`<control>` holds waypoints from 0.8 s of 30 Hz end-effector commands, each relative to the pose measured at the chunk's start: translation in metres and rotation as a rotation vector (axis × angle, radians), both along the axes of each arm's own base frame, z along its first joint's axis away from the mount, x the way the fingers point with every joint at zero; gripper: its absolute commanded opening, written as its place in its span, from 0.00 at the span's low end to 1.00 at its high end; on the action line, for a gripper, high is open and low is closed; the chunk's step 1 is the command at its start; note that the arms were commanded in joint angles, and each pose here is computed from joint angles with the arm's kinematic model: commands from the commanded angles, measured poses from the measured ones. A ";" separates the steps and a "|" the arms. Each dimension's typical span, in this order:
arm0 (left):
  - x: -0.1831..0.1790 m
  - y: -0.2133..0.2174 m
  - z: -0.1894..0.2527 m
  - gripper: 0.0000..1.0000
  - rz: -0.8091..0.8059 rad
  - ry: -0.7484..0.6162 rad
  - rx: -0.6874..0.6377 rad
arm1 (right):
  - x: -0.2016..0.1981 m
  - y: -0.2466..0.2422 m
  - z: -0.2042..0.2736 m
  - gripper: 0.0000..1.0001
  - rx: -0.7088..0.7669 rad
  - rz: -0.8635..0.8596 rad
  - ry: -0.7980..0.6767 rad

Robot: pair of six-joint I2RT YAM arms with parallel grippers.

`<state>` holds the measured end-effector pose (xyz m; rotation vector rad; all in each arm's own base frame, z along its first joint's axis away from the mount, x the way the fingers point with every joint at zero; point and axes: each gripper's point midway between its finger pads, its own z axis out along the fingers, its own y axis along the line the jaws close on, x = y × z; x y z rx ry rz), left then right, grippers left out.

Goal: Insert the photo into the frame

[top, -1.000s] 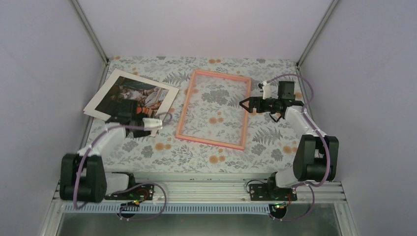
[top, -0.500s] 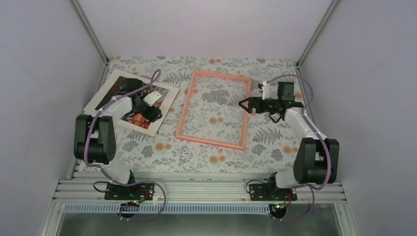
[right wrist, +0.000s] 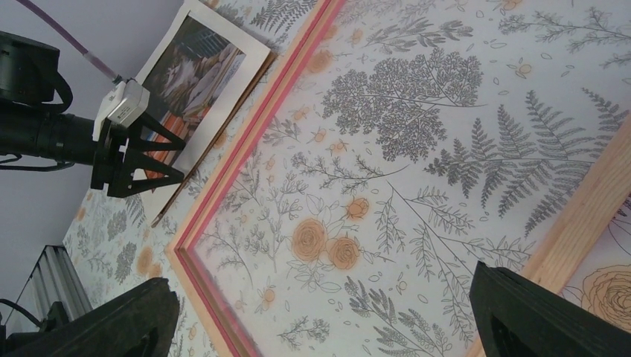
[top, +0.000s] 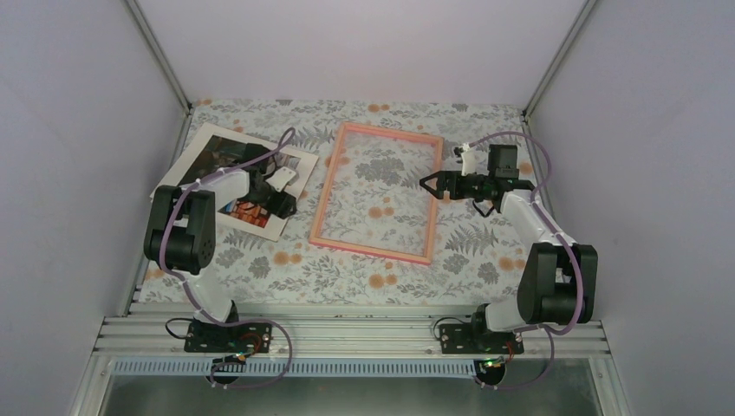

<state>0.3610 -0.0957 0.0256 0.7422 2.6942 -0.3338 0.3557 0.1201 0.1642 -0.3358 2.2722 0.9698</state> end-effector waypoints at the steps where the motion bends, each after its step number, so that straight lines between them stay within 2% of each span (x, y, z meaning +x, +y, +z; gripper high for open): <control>1: 0.001 -0.021 0.006 0.74 -0.012 0.008 -0.070 | -0.001 0.008 0.009 0.97 0.019 0.025 -0.032; 10: -0.004 -0.053 0.030 0.69 -0.085 0.019 -0.265 | -0.002 0.014 0.009 0.97 0.029 0.042 -0.030; 15: -0.012 -0.067 0.058 0.67 -0.151 -0.008 -0.376 | -0.003 0.018 0.010 0.97 0.035 0.057 -0.031; 19: -0.011 -0.047 0.076 0.68 -0.077 -0.051 -0.395 | -0.010 0.030 0.016 0.97 0.053 0.095 -0.037; 24: -0.029 -0.017 0.066 0.68 -0.002 0.009 -0.365 | -0.020 0.050 0.018 0.97 0.072 0.155 -0.039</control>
